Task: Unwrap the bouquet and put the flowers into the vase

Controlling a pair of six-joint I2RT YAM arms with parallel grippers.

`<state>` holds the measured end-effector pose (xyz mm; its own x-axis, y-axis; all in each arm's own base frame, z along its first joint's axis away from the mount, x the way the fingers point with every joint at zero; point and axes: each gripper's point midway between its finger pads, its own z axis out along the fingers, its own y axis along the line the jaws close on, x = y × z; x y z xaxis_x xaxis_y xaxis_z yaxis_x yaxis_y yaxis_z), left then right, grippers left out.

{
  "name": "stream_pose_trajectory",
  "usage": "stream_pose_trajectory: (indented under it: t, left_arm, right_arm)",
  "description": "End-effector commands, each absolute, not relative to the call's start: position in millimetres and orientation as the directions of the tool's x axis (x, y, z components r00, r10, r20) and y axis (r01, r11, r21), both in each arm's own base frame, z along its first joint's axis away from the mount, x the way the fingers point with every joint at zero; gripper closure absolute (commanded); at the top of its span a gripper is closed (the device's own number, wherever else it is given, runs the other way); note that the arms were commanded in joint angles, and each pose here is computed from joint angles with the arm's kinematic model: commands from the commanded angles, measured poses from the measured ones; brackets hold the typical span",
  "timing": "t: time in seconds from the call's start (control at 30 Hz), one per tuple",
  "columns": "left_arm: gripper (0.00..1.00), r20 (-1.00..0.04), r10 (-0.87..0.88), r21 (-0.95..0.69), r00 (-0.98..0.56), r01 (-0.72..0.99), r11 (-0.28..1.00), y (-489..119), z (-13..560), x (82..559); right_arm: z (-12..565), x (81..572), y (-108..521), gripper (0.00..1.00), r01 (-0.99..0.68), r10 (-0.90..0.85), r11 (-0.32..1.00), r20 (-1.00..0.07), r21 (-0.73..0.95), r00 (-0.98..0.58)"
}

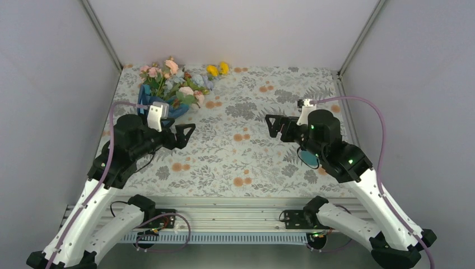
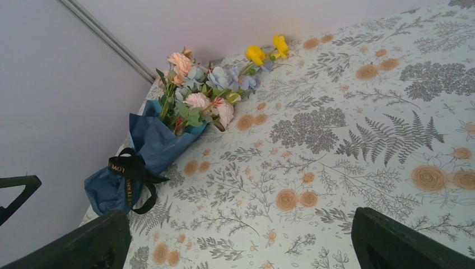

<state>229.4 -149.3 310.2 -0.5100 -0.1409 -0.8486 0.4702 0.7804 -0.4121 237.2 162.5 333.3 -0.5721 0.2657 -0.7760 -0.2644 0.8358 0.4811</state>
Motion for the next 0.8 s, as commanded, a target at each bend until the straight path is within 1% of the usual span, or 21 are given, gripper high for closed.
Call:
stream_pose_trajectory:
  t: [0.0, 0.07, 0.2, 0.27, 0.37, 0.47, 0.57, 0.6, 0.77]
  left_arm:
    - [0.00, -0.864, -0.130, -0.383, -0.487, 0.466, 0.798, -145, 308, 233]
    - [0.00, -0.864, -0.122, -0.372, -0.488, 0.457, 0.808, -143, 305, 235]
    - [0.00, -0.864, -0.106, -0.352, -0.493, 0.439, 0.827, -140, 296, 237]
    - [0.00, -0.862, -0.101, -0.343, -0.497, 0.424, 0.838, -137, 290, 239]
    - [0.00, -0.861, -0.088, -0.329, -0.502, 0.417, 0.847, -136, 283, 241]
    - [0.00, -0.858, -0.074, -0.324, -0.508, 0.425, 0.845, -138, 277, 242]
    - [0.00, -0.860, -0.061, -0.316, -0.507, 0.435, 0.843, -139, 272, 241]
    - [0.00, -0.861, -0.058, -0.314, -0.505, 0.438, 0.842, -139, 271, 241]
    - [0.00, -0.854, -0.045, -0.315, -0.518, 0.446, 0.838, -142, 264, 242]
  right_arm:
    - [340, 235, 155, 0.01, -0.240, 0.288, 0.843, -0.782, 0.481, -0.553]
    - [342, 237, 148, 0.01, -0.209, 0.288, 0.862, -0.786, 0.461, -0.547]
    - [343, 241, 119, 0.01, -0.070, 0.295, 0.920, -0.798, 0.386, -0.525]
    - [338, 241, 100, 0.01, 0.026, 0.283, 0.948, -0.801, 0.318, -0.529]
    - [335, 243, 72, 0.08, 0.190, 0.286, 0.957, -0.802, 0.217, -0.524]
    - [329, 248, 56, 0.17, 0.270, 0.244, 0.957, -0.800, 0.107, -0.548]
    - [322, 257, 37, 0.32, 0.343, 0.226, 0.939, -0.787, 0.018, -0.574]
    - [320, 259, 31, 0.35, 0.359, 0.228, 0.933, -0.779, 0.004, -0.584]
    - [303, 273, 7, 0.36, 0.414, 0.245, 0.909, -0.741, -0.049, -0.625]
